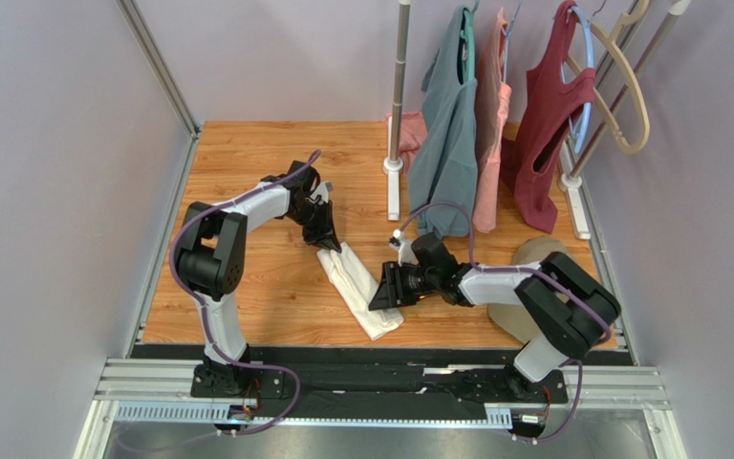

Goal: Fold the napkin into a case and place the utensils inside
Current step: Fold the 2/3-rectangle-folded napkin at the center of the board.

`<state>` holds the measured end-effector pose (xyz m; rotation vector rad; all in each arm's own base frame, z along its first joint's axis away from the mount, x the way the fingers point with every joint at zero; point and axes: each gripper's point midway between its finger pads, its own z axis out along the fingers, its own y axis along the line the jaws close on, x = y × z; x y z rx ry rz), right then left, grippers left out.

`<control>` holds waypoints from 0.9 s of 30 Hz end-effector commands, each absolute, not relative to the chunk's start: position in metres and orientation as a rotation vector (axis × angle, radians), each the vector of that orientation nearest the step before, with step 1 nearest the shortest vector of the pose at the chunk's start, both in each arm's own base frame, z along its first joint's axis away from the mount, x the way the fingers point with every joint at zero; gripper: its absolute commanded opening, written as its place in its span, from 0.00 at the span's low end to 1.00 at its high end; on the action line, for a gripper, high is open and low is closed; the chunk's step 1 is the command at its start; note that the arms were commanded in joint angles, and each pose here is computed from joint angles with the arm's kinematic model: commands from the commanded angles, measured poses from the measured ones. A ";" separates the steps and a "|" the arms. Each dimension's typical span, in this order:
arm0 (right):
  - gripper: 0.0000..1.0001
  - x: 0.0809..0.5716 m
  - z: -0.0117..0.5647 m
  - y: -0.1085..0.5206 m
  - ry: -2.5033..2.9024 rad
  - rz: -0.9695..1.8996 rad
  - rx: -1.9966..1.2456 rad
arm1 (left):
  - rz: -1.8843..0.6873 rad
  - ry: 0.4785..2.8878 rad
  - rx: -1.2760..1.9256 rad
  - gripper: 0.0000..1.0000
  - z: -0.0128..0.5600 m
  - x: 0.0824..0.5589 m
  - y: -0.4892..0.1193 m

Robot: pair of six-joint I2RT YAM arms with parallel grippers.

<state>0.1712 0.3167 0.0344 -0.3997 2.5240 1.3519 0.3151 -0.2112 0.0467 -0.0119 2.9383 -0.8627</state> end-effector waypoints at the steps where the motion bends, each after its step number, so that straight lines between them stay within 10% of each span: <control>1: 0.57 0.192 0.055 0.299 2.570 1.055 -0.425 | -0.884 2.831 -0.016 0.00 0.060 0.332 -0.210; 10: 0.64 0.261 0.082 0.352 2.426 1.065 -0.423 | -0.929 2.821 -0.010 0.00 0.067 0.327 -0.213; 22: 0.24 0.262 0.040 0.371 2.399 1.199 -0.391 | -0.986 2.822 -0.021 0.00 0.065 0.323 -0.218; 27: 0.18 0.260 0.023 0.371 2.442 1.207 -0.354 | -0.981 2.778 -0.061 0.19 0.073 0.328 -0.218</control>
